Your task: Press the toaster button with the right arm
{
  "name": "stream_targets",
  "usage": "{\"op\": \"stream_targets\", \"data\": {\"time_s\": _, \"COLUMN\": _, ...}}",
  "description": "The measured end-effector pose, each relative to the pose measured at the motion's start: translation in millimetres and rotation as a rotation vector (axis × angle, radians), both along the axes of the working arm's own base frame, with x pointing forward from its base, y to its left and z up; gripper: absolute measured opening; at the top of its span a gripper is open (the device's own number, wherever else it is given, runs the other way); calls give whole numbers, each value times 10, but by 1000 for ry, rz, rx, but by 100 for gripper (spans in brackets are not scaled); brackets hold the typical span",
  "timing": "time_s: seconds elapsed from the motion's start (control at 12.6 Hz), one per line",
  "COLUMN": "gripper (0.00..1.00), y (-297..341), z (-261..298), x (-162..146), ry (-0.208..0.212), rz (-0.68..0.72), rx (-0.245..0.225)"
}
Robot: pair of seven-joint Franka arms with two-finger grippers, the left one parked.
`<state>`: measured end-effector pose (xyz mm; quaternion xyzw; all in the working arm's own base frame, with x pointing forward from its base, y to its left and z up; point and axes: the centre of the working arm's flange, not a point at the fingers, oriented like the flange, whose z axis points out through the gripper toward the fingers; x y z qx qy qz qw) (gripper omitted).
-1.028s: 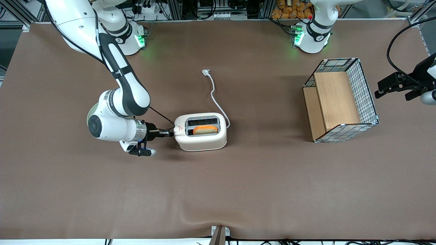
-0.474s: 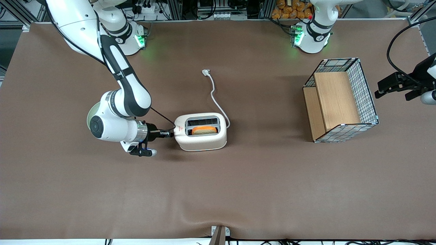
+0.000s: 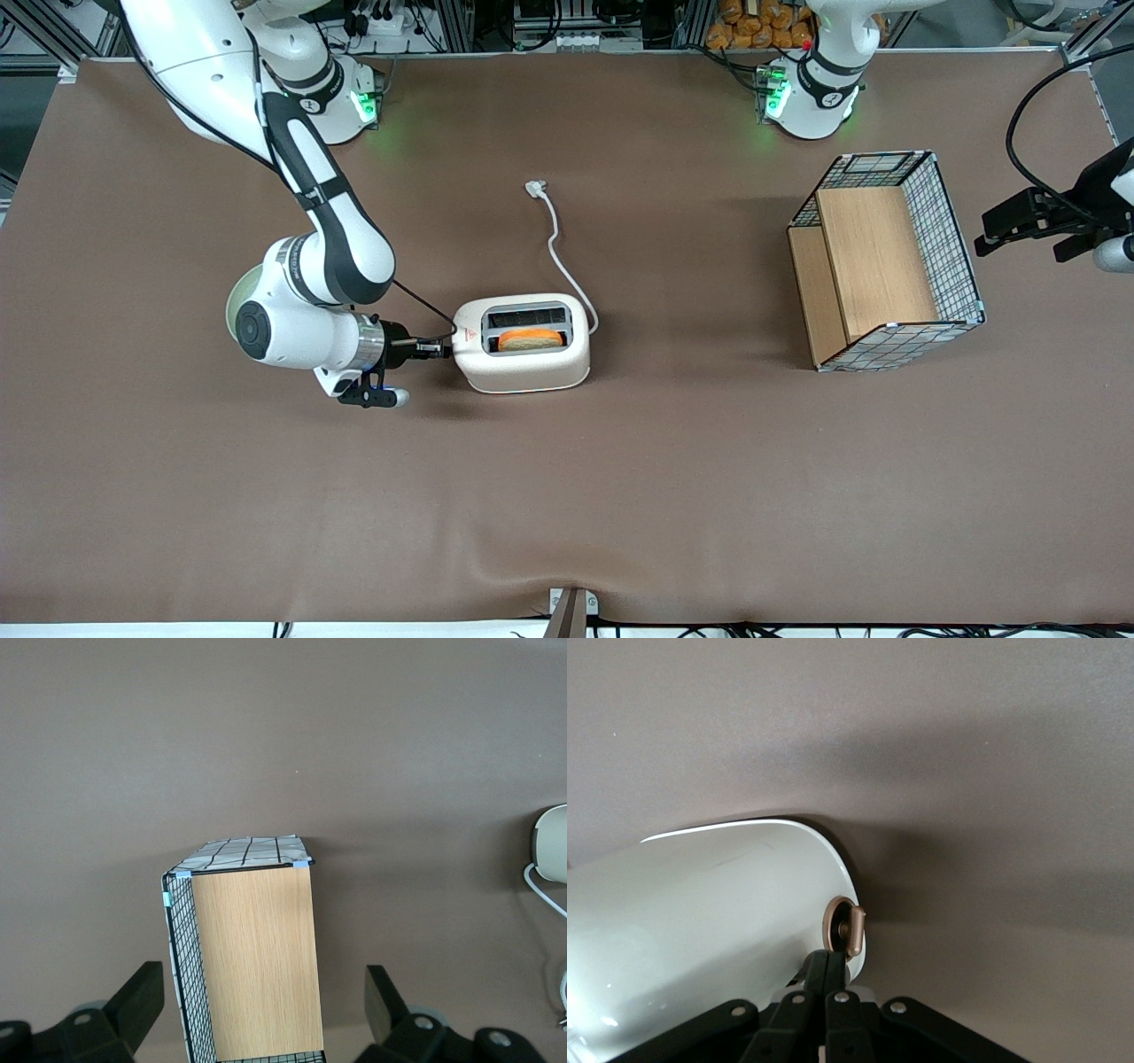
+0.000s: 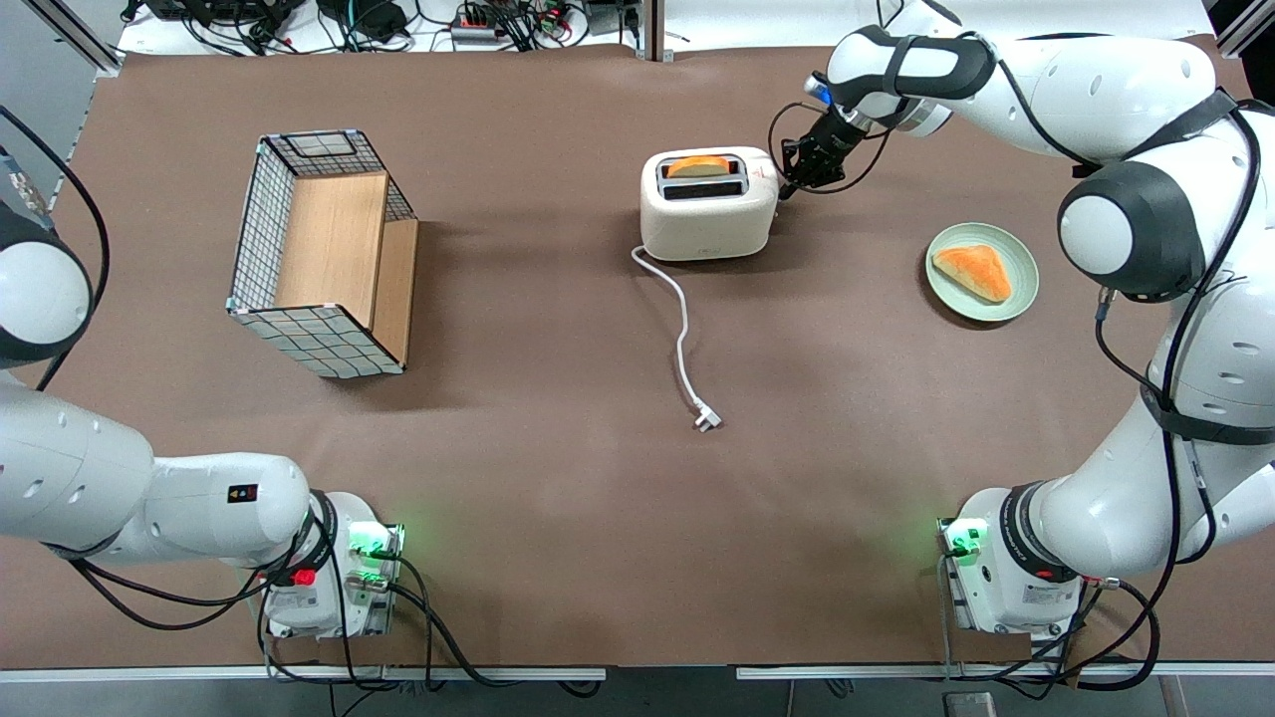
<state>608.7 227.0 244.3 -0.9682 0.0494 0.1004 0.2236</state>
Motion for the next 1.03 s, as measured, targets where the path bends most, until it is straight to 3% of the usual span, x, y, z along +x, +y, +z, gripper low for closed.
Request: {"op": "stream_targets", "data": {"time_s": 1.03, "gripper": 1, "y": 1, "z": -1, "x": 0, "ry": -5, "rz": 8, "rx": 1}}
